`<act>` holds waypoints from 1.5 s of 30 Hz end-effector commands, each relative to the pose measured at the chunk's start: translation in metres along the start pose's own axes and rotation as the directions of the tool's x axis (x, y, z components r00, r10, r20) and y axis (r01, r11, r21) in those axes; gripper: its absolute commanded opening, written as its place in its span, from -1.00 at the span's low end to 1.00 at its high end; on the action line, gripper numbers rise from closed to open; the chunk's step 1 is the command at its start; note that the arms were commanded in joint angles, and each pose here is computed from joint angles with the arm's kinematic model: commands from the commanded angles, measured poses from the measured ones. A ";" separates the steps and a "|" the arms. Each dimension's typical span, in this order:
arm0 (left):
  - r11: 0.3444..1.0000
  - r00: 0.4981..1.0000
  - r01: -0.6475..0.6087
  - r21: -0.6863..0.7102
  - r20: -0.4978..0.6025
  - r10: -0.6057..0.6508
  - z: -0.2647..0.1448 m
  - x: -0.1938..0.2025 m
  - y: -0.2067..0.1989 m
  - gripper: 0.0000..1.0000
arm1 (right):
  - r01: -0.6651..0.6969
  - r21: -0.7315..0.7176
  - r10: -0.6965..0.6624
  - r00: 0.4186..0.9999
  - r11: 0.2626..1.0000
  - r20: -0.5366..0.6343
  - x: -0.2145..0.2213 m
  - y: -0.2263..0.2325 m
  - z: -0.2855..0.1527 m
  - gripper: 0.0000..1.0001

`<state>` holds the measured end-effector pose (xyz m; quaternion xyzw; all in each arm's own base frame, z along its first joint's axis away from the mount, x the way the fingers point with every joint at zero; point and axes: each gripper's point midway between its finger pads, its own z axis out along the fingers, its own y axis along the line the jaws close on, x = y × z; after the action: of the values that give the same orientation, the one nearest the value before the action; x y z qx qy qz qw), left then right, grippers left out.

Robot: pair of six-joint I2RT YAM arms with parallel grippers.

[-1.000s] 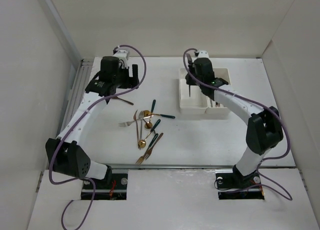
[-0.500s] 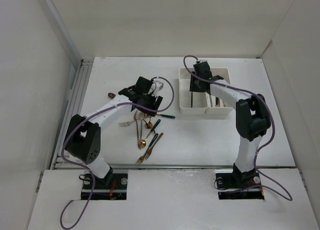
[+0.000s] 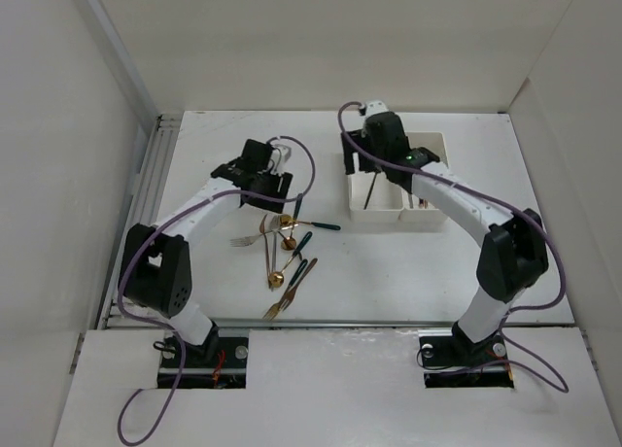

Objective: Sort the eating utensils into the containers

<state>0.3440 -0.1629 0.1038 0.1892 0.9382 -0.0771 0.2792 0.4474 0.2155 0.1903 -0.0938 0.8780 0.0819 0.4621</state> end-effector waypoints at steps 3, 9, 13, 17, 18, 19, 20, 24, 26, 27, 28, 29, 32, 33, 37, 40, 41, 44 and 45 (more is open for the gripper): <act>0.958 0.965 0.238 -0.159 0.150 -0.215 -0.039 -0.025 0.088 0.18 | 0.344 -0.282 -0.367 0.930 0.895 -0.029 0.043 0.104 -0.014 0.74; 0.847 0.877 0.464 -0.258 0.269 -0.398 -0.079 -0.013 0.176 0.18 | 0.376 -0.378 -0.449 0.885 0.846 -0.124 0.083 0.146 0.013 0.28; 0.820 0.851 0.507 -0.264 0.300 -0.430 -0.091 0.004 0.189 0.18 | 0.367 -0.350 -0.450 0.871 0.862 -0.195 0.105 0.142 0.034 0.00; 0.811 0.837 0.523 -0.261 0.339 -0.430 -0.098 0.008 0.193 0.21 | 0.378 -0.301 -0.452 0.860 0.876 -0.237 0.119 0.130 0.042 0.00; 0.806 0.833 0.529 -0.265 0.342 -0.435 -0.100 0.012 0.194 0.21 | 0.378 -0.300 -0.452 0.860 0.876 -0.237 0.119 0.130 0.042 0.00; 0.806 0.833 0.529 -0.265 0.342 -0.435 -0.100 0.012 0.194 0.21 | 0.379 -0.301 -0.457 0.852 0.875 -0.254 0.128 0.128 0.045 0.00; 0.803 0.829 0.535 -0.262 0.344 -0.440 -0.101 0.013 0.196 0.21 | 0.380 -0.302 -0.460 0.848 0.874 -0.264 0.132 0.128 0.047 0.00; 0.797 0.821 0.548 -0.254 0.348 -0.454 -0.101 0.014 0.198 0.21 | 0.384 -0.305 -0.471 0.827 0.872 -0.307 0.149 0.123 0.050 0.00; 0.797 0.820 0.548 -0.253 0.348 -0.454 -0.101 0.012 0.199 0.21 | 0.386 -0.306 -0.477 0.814 0.870 -0.331 0.160 0.118 0.049 0.00; 0.798 0.819 0.548 -0.252 0.356 -0.450 -0.103 0.008 0.200 0.21 | 0.382 -0.314 -0.477 0.814 0.869 -0.330 0.161 0.119 0.048 0.00; 0.798 0.819 0.548 -0.252 0.356 -0.450 -0.103 0.008 0.200 0.21 | 0.382 -0.315 -0.479 0.810 0.869 -0.338 0.165 0.118 0.048 0.00; 0.797 0.821 0.548 -0.254 0.346 -0.454 -0.100 0.010 0.200 0.21 | 0.386 -0.307 -0.479 0.810 0.870 -0.339 0.164 0.117 0.048 0.00; 0.800 0.822 0.547 -0.246 0.337 -0.459 -0.096 0.011 0.199 0.21 | 0.387 -0.307 -0.481 0.804 0.869 -0.349 0.169 0.116 0.051 0.00; 0.800 0.822 0.547 -0.246 0.337 -0.459 -0.096 0.011 0.199 0.21 | 0.394 -0.296 -0.484 0.798 0.870 -0.360 0.174 0.113 0.054 0.00; 0.800 0.822 0.547 -0.246 0.337 -0.459 -0.096 0.011 0.199 0.21 | 0.400 -0.276 -0.483 0.782 0.874 -0.394 0.180 0.109 0.060 -0.05; 0.795 0.817 0.553 -0.249 0.348 -0.459 -0.100 0.011 0.202 0.21 | 0.405 -0.268 -0.483 0.781 0.874 -0.396 0.178 0.108 0.059 -0.07; 0.795 0.817 0.553 -0.249 0.348 -0.459 -0.100 0.011 0.202 0.21 | 0.414 -0.268 -0.491 0.778 0.870 -0.393 0.179 0.111 0.058 -0.07; 0.795 0.817 0.553 -0.249 0.348 -0.459 -0.100 0.011 0.202 0.21 | 0.409 -0.252 -0.478 0.795 0.877 -0.372 0.169 0.109 0.051 -0.07; 0.795 0.817 0.553 -0.249 0.348 -0.459 -0.100 0.011 0.202 0.21 | 0.400 -0.247 -0.467 0.806 0.882 -0.363 0.163 0.110 0.046 -0.07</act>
<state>0.3628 0.0492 0.1655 -0.1298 0.9129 -0.0081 0.3869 0.3724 0.3246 0.0300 -0.3516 0.8969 0.0379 0.2654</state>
